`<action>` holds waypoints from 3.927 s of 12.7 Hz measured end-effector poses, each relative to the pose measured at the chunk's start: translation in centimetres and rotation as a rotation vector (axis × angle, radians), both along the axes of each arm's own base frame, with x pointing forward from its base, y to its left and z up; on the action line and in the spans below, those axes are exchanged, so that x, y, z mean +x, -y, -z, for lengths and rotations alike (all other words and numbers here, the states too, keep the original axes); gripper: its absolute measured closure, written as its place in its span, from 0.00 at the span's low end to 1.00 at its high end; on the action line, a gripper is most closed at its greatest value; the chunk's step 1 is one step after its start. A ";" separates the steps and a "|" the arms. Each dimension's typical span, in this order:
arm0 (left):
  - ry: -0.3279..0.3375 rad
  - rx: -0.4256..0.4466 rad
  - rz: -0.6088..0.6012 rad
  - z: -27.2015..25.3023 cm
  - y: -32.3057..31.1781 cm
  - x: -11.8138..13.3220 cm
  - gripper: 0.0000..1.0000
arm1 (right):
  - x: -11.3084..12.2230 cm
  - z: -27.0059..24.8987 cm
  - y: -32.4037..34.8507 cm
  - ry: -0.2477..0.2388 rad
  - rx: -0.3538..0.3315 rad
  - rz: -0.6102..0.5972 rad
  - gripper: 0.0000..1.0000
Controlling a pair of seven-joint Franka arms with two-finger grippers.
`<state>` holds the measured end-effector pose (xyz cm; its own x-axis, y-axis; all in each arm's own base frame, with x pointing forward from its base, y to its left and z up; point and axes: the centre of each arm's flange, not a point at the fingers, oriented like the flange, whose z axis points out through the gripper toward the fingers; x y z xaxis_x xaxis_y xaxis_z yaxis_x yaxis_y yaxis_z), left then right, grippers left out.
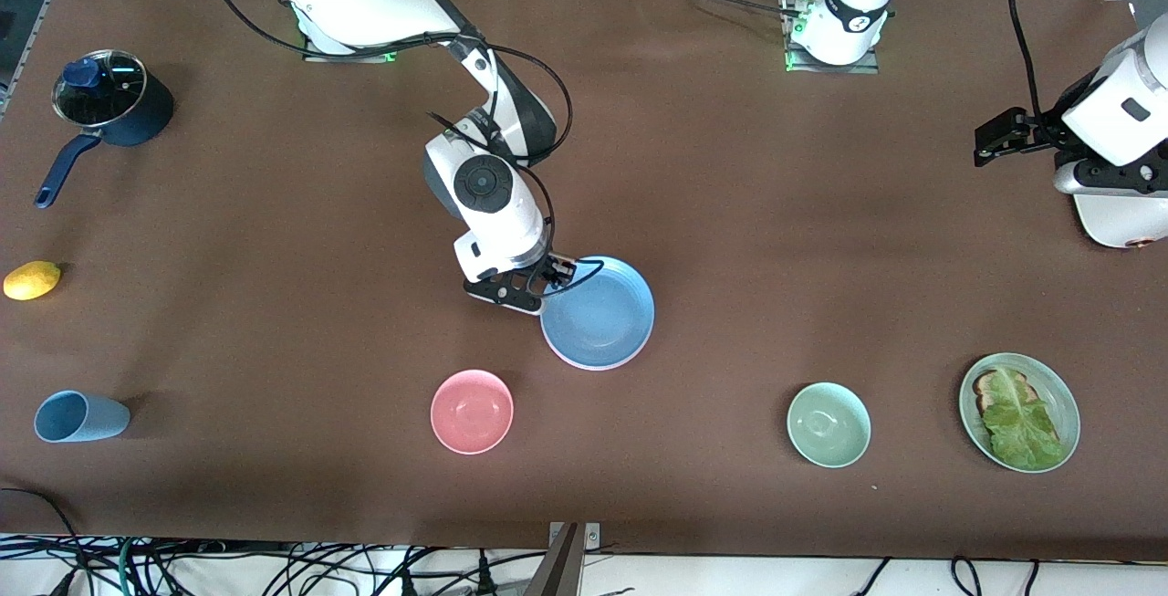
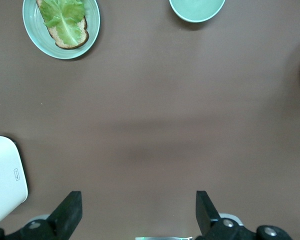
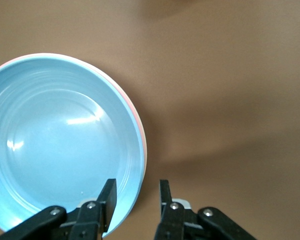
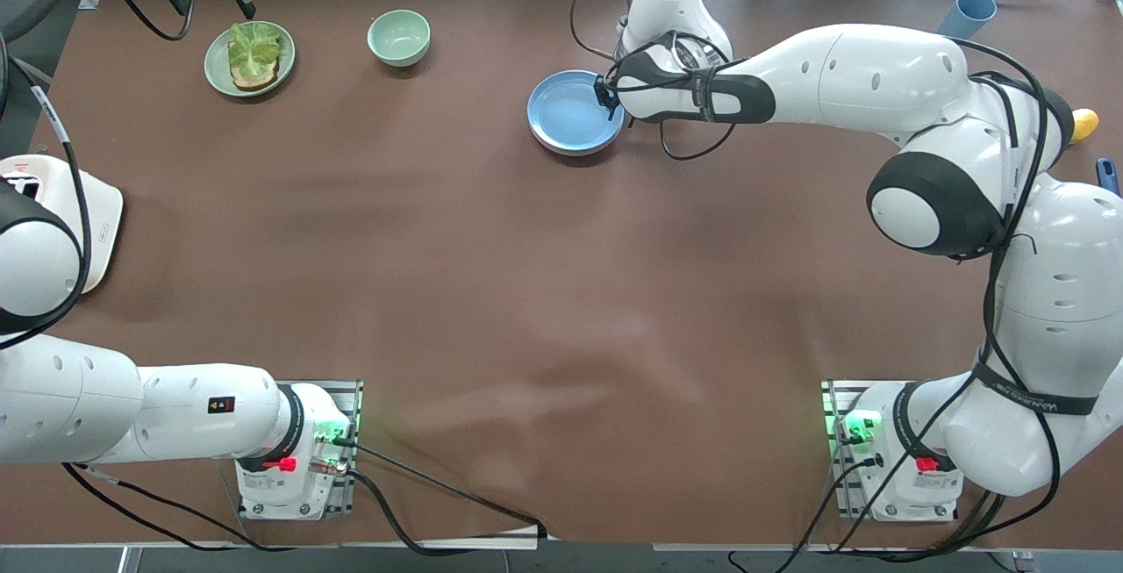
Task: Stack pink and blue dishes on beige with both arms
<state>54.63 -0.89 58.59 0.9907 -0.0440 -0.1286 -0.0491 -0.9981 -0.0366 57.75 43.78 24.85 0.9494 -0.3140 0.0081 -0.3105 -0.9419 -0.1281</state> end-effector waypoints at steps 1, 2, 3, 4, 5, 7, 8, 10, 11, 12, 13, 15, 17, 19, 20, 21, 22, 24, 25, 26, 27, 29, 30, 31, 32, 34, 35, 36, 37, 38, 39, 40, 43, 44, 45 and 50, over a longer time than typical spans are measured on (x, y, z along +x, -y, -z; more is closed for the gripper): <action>0.000 0.000 0.000 0.0 0.0 0.0 0.00 | 0.4 -0.3 0.3 0.007 -0.002 0.003 0.49; 0.000 0.000 0.000 0.0 0.0 0.0 0.00 | 1.0 -0.8 0.9 0.016 -0.013 0.003 0.39; 0.000 0.000 0.000 0.0 0.0 0.0 0.00 | 1.7 -1.4 1.9 0.021 -0.038 -0.008 0.30; 0.000 0.000 0.000 0.0 0.0 0.0 0.00 | 2.4 -2.4 3.1 0.018 -0.067 -0.023 0.30; 0.000 0.000 0.000 0.0 0.0 0.0 0.00 | 3.1 -3.7 4.5 0.018 -0.092 -0.048 0.24; 0.000 0.000 0.000 0.0 0.0 0.0 0.00 | 4.7 -7.0 8.2 0.017 -0.144 -0.099 0.01; 0.000 0.000 0.000 0.0 0.0 0.0 0.00 | 5.5 -8.7 10.6 0.011 -0.173 -0.120 0.00; 0.000 0.000 0.000 0.0 0.0 0.0 0.00 | 6.8 -12.4 16.2 -0.021 -0.220 -0.180 0.00; 0.000 0.000 0.000 0.0 0.0 0.0 0.00 | 7.0 -14.4 19.1 -0.054 -0.230 -0.211 0.00; 0.000 0.000 0.000 0.0 0.0 0.0 0.00 | 6.9 -16.4 22.0 -0.091 -0.232 -0.241 0.00; 0.000 0.000 0.000 0.0 0.0 0.0 0.00 | 6.6 -18.7 24.6 -0.116 -0.226 -0.265 0.00; 0.001 0.000 0.000 0.0 0.0 0.0 0.00 | 5.6 -22.8 27.9 -0.134 -0.213 -0.279 0.00; 0.001 0.000 0.000 0.0 0.0 0.0 0.00 | 5.0 -25.4 29.7 -0.122 -0.203 -0.260 0.00; 0.001 0.000 0.001 0.0 0.0 0.0 0.00 | 5.2 -26.0 32.2 -0.124 -0.167 -0.237 0.00; 0.001 0.000 0.001 0.0 0.0 0.0 0.00 | 5.3 -26.2 33.5 -0.124 -0.145 -0.235 0.00; 0.001 0.000 0.001 0.0 0.0 0.0 0.00 | 5.3 -26.8 34.7 -0.117 -0.132 -0.231 0.00; 0.001 0.000 0.001 0.0 0.0 0.0 0.00 | 5.0 -27.9 35.7 -0.109 -0.125 -0.230 0.00; 0.001 0.000 0.001 0.0 0.0 0.0 0.00 | 3.6 -30.5 37.2 -0.112 -0.112 -0.250 0.00; 0.001 0.000 0.001 0.0 0.0 0.0 0.00 | 2.9 -31.6 37.7 -0.113 -0.107 -0.256 0.00; 0.001 0.000 0.001 0.0 0.0 0.0 0.00 | 2.3 -32.4 38.0 -0.115 -0.107 -0.262 0.00; 0.001 0.000 0.001 0.0 0.0 0.0 0.00 | 1.9 -32.8 38.0 -0.120 -0.108 -0.267 0.00; 0.001 0.000 0.001 0.0 0.0 0.0 0.00 | 1.8 -32.9 37.7 -0.124 -0.109 -0.274 0.00; 0.001 0.000 0.001 0.0 0.0 0.0 0.00 | 1.8 -32.8 37.7 -0.126 -0.111 -0.275 0.00; 0.001 0.000 0.001 0.0 0.0 0.0 0.00 | 1.8 -32.7 37.7 -0.127 -0.111 -0.275 0.00; 0.001 0.000 0.001 0.0 0.0 0.0 0.00 | 1.8 -32.7 37.8 -0.127 -0.112 -0.276 0.00; 0.001 0.000 0.001 0.0 0.0 0.0 0.00 | 1.8 -32.7 38.0 -0.127 -0.120 -0.292 0.00; 0.001 0.000 0.001 0.0 0.0 0.0 0.00 | 1.8 -32.7 38.1 -0.127 -0.123 -0.296 0.00; 0.001 0.000 0.001 0.0 0.0 0.0 0.00 | 1.8 -32.7 38.3 -0.127 -0.124 -0.298 0.00; 0.001 0.000 0.001 0.0 0.0 0.0 0.00 | 1.9 -32.7 38.7 -0.127 -0.125 -0.295 0.00; 0.001 0.000 0.001 0.0 0.0 0.0 0.00 | 1.9 -32.7 39.4 -0.128 -0.126 -0.287 0.00; 0.001 0.000 0.001 0.0 0.0 0.0 0.00 | 1.9 -32.7 39.9 -0.128 -0.126 -0.281 0.00; 0.001 0.000 0.001 0.0 0.0 0.0 0.00 | 2.0 -32.7 40.3 -0.129 -0.126 -0.279 0.00; 0.001 0.000 0.001 0.0 0.0 0.0 0.00 | 2.0 -32.7 40.4 -0.127 -0.125 -0.307 0.00; 0.001 0.000 0.001 0.0 0.0 0.0 0.00 | 2.0 -32.7 40.4 -0.127 -0.125 -0.311 0.00; 0.001 0.000 0.001 0.0 0.0 0.0 0.00 | 2.0 -32.7 40.4 -0.127 -0.125 -0.313 0.00; 0.001 0.000 0.001 0.0 0.0 0.0 0.00 | 2.0 -32.6 40.4 -0.128 -0.125 -0.315 0.00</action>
